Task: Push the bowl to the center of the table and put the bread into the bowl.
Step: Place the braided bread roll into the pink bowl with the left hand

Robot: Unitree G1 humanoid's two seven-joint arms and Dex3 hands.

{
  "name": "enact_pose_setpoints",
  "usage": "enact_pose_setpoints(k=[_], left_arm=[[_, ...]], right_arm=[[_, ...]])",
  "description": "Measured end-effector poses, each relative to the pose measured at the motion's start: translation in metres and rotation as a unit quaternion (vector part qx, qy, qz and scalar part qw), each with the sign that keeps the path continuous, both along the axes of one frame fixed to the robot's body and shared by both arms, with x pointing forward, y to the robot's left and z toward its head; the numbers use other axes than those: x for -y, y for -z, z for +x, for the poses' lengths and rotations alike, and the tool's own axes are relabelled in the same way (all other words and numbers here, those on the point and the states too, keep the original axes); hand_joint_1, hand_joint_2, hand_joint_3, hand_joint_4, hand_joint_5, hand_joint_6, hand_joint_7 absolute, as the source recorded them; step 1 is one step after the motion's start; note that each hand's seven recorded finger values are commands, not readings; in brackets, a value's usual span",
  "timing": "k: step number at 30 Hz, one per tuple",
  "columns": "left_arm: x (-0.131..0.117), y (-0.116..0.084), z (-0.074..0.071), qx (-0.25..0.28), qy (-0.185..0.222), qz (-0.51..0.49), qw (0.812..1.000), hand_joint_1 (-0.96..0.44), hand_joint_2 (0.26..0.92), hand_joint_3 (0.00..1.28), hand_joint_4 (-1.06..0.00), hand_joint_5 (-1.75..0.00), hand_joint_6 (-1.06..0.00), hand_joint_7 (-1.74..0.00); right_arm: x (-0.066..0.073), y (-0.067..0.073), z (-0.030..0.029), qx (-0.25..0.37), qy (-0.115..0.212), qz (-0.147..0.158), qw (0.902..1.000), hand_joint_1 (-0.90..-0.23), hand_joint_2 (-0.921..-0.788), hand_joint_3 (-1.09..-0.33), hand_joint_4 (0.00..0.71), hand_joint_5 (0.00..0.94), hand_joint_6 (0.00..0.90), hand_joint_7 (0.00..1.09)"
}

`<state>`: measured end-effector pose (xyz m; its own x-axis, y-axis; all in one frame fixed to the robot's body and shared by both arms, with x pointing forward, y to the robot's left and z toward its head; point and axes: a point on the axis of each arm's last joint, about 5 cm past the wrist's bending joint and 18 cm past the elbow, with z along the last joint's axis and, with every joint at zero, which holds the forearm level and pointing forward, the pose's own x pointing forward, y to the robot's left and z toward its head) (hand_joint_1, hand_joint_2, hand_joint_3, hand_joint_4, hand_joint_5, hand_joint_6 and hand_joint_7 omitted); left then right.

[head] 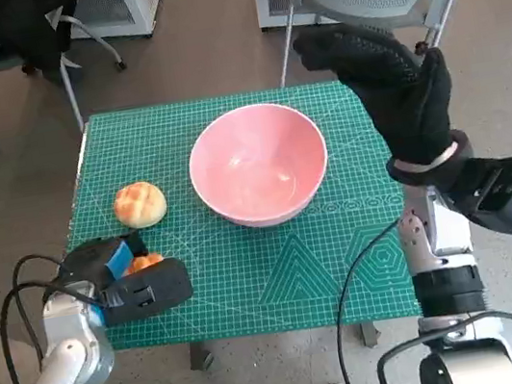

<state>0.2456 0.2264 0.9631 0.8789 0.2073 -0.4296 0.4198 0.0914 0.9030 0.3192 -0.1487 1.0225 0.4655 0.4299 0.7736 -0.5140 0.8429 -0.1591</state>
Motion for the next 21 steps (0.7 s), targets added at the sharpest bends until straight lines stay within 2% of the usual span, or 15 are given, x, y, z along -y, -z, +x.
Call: enact_pose_setpoints(k=[3, 10, 12, 17, 21], left_arm=[[0.003, -0.009, -0.003, 0.014, 0.009, -0.013, 1.000, 0.01, 0.617, 0.66, -0.60, -1.54, -0.66, -1.07], [0.008, -0.042, -0.008, 0.081, 0.032, -0.038, 0.995, 0.00, 0.778, 0.30, -0.71, -1.33, -0.72, -0.94], [0.010, -0.052, -0.009, 0.102, 0.040, -0.044, 0.993, 0.00, 0.806, 0.23, -0.72, -1.30, -0.73, -0.92], [0.018, -0.080, -0.011, 0.160, 0.064, -0.058, 0.983, 0.00, 0.831, 0.17, -0.75, -1.23, -0.73, -0.93], [0.027, -0.101, -0.013, 0.212, 0.089, -0.066, 0.971, 0.00, 0.832, 0.16, -0.78, -1.15, -0.71, -1.00]], right_arm=[[0.000, 0.000, 0.0001, -0.001, 0.000, 0.000, 1.0000, -0.722, -0.921, -0.819, 0.040, 0.000, -0.001, 0.24], [0.001, 0.002, 0.0006, -0.005, 0.001, 0.001, 1.0000, -0.722, -0.921, -0.818, 0.040, 0.000, -0.001, 0.24], [0.001, 0.002, 0.0008, -0.006, 0.001, 0.001, 1.0000, -0.722, -0.921, -0.818, 0.040, 0.000, -0.001, 0.24], [0.000, 0.003, 0.0012, -0.009, 0.001, 0.001, 1.0000, -0.722, -0.921, -0.818, 0.041, 0.000, -0.001, 0.24], [0.000, 0.004, 0.0014, -0.010, 0.000, 0.001, 1.0000, -0.722, -0.921, -0.818, 0.041, 0.001, -0.001, 0.24]])
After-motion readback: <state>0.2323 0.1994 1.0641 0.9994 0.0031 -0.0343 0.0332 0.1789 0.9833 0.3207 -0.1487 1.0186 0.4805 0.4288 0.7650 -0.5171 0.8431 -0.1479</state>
